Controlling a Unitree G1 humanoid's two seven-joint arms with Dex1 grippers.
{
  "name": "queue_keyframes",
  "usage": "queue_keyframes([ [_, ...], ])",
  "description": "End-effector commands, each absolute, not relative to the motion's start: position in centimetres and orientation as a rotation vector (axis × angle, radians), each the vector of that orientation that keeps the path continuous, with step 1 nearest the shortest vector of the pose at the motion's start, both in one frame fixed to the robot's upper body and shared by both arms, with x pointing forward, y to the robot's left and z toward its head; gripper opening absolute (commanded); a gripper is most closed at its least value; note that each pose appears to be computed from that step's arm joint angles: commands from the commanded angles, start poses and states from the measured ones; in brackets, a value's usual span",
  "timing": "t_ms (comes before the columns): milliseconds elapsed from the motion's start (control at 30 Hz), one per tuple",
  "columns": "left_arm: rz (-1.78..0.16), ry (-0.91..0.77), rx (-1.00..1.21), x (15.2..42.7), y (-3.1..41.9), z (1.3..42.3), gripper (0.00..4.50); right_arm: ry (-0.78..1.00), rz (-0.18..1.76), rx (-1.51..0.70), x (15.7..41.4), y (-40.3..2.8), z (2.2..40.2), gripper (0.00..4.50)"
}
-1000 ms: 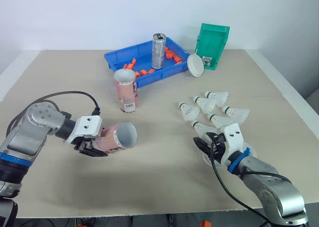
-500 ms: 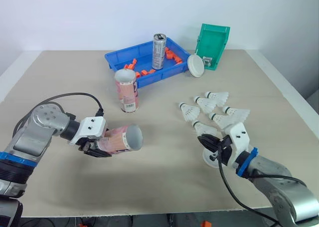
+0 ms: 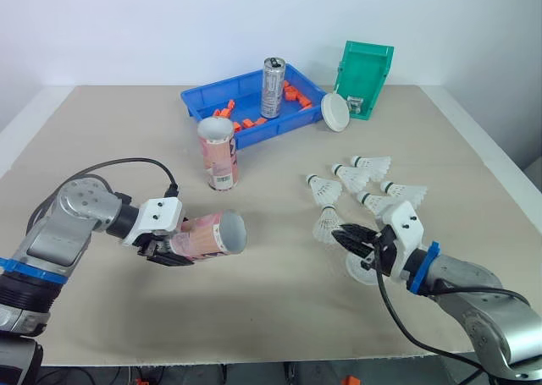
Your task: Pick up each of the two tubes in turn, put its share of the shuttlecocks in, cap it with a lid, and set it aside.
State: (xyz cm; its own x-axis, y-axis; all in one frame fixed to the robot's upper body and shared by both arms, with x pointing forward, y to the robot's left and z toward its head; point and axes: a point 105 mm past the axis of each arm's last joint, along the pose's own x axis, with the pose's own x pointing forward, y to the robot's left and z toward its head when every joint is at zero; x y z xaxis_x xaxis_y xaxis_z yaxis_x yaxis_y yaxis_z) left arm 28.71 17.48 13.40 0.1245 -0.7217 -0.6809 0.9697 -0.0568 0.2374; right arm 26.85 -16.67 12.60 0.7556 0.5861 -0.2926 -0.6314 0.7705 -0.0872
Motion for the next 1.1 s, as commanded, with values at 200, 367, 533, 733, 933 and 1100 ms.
queue_keyframes([
  [200,-1.470,0.410,0.774,28.1,16.5,13.8,3.26,0.297,0.582,-0.256,27.9,-18.4,12.2,1.99],
  [367,-1.468,0.413,0.768,28.1,16.5,13.7,3.26,0.315,0.589,-0.223,27.9,-18.8,12.2,1.99],
  [533,-1.470,0.409,0.766,28.1,16.5,13.7,3.26,0.308,0.610,-0.201,27.6,-18.9,13.0,1.99],
  [733,-1.473,0.411,0.766,28.1,16.5,13.5,3.26,0.307,0.659,-0.199,26.8,-18.1,13.1,1.99],
  [933,-1.470,0.412,0.764,28.2,16.8,13.1,3.26,0.319,0.643,-0.239,27.1,-17.4,12.3,1.99],
  [1100,-1.465,0.411,0.761,28.2,17.1,12.8,3.26,0.321,0.589,-0.248,27.8,-18.4,12.2,1.99],
])
